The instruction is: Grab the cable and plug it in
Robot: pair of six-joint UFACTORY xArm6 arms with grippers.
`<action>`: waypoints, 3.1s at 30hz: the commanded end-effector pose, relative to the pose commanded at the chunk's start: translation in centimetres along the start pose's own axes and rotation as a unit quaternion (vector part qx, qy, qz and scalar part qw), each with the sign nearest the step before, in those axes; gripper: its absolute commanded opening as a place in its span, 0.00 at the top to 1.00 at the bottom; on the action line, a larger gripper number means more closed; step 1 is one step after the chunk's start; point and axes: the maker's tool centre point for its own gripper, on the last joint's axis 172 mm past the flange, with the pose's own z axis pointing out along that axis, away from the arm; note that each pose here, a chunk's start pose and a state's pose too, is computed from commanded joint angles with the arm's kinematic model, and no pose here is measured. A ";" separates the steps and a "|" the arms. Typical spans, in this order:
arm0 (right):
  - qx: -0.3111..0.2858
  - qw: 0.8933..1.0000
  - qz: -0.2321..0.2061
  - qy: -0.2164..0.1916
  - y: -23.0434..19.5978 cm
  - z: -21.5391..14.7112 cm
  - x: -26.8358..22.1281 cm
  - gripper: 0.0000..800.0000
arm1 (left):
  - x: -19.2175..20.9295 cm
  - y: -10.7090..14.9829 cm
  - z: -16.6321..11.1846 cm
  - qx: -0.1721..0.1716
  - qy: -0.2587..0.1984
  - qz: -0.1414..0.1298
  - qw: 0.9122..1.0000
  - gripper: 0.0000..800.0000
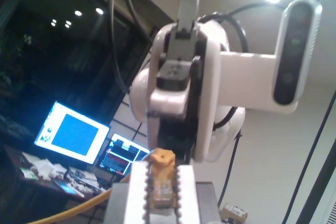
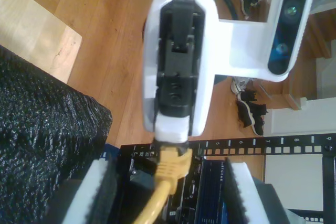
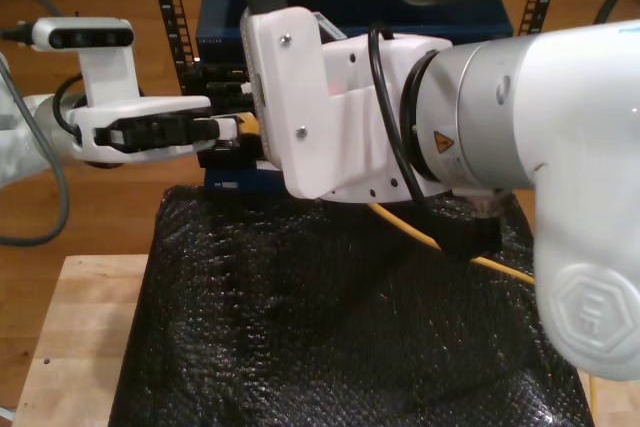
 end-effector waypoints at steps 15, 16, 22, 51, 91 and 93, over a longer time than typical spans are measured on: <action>0.000 1.000 0.003 0.001 -0.1 0.0 0.1 0.53 | 0.1 -0.2 0.0 0.003 -0.001 0.001 1.000 0.97; 0.001 1.000 0.003 0.001 -0.1 0.0 0.0 0.53 | 0.1 -0.1 0.0 0.003 -0.002 0.001 1.000 0.97; -0.001 1.000 0.004 0.002 -0.1 0.0 0.0 0.61 | 0.0 -0.1 0.0 0.003 -0.001 0.001 1.000 0.97; -0.005 1.000 0.006 0.001 -0.1 0.1 -0.1 0.77 | 0.0 -0.1 0.1 0.003 -0.003 0.002 1.000 0.97; -0.006 1.000 0.010 0.002 -0.1 0.1 0.0 0.80 | -0.2 -0.2 0.6 -0.002 -0.009 -0.001 1.000 0.97; -0.006 1.000 0.010 0.001 0.0 0.1 -0.1 0.80 | -0.2 -0.2 0.6 -0.002 -0.009 -0.001 1.000 0.97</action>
